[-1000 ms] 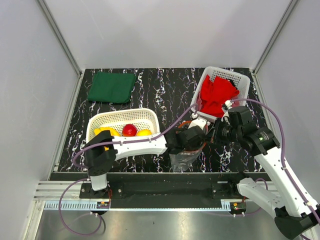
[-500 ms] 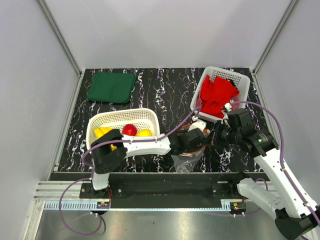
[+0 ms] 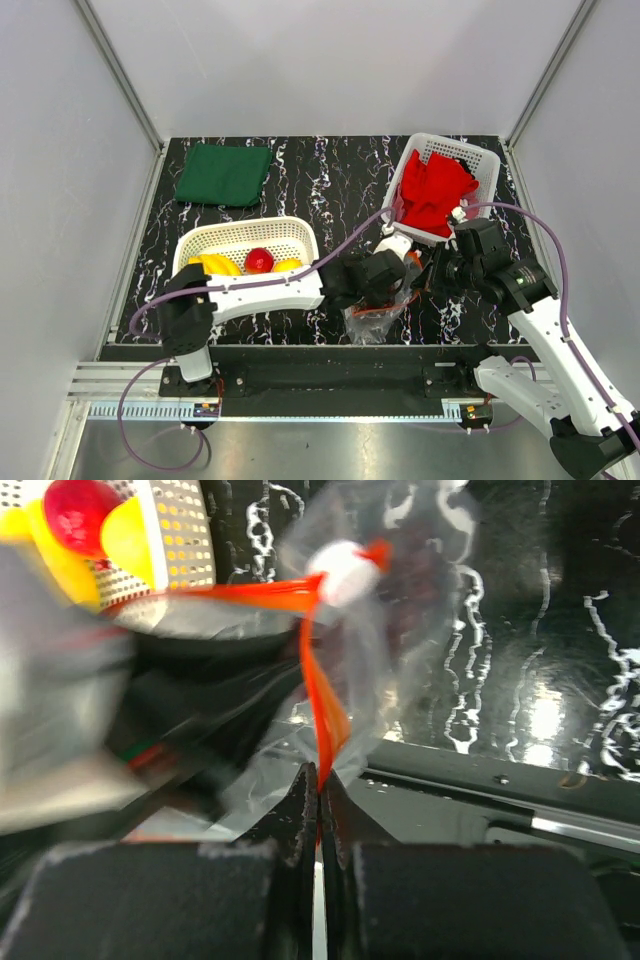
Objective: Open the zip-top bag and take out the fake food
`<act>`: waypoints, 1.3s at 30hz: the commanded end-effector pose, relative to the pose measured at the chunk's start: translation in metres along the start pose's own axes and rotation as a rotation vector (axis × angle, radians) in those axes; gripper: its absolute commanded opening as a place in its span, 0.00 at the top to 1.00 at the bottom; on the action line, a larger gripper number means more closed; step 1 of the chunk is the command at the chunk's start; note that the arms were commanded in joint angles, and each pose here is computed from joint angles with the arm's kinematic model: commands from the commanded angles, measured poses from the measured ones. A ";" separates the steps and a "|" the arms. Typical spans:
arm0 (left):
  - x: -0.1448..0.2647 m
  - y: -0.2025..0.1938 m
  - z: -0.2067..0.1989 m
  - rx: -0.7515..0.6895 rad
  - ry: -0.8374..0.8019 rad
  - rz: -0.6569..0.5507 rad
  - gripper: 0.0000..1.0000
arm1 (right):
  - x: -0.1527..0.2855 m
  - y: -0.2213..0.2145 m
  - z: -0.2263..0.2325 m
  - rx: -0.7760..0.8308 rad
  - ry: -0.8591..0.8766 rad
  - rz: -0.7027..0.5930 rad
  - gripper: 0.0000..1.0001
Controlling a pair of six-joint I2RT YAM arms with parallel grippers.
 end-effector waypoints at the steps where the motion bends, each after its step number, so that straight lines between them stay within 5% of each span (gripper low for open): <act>1: 0.059 0.059 -0.026 0.008 -0.106 -0.140 0.94 | 0.010 0.009 -0.005 0.050 -0.049 -0.045 1.00; 15: 0.134 0.137 -0.059 -0.038 -0.238 -0.316 0.92 | 0.015 0.011 0.009 0.067 0.023 -0.032 1.00; 26: 0.138 0.157 -0.067 -0.094 -0.246 -0.348 0.96 | 0.024 0.017 0.005 0.094 -0.026 -0.039 1.00; 39: 0.289 0.208 -0.060 0.030 -0.501 -0.566 0.95 | 0.005 0.013 -0.013 0.071 -0.103 -0.023 1.00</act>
Point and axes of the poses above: each gripper's point midway between its finger pads, its own x axis back along the fingers, its own z axis along the line the jaws close on, y = z × x, the point moved 1 cm from there along x, back along the fingers, and after that the axes turned 8 degrees about x, right-handed, at the moved point
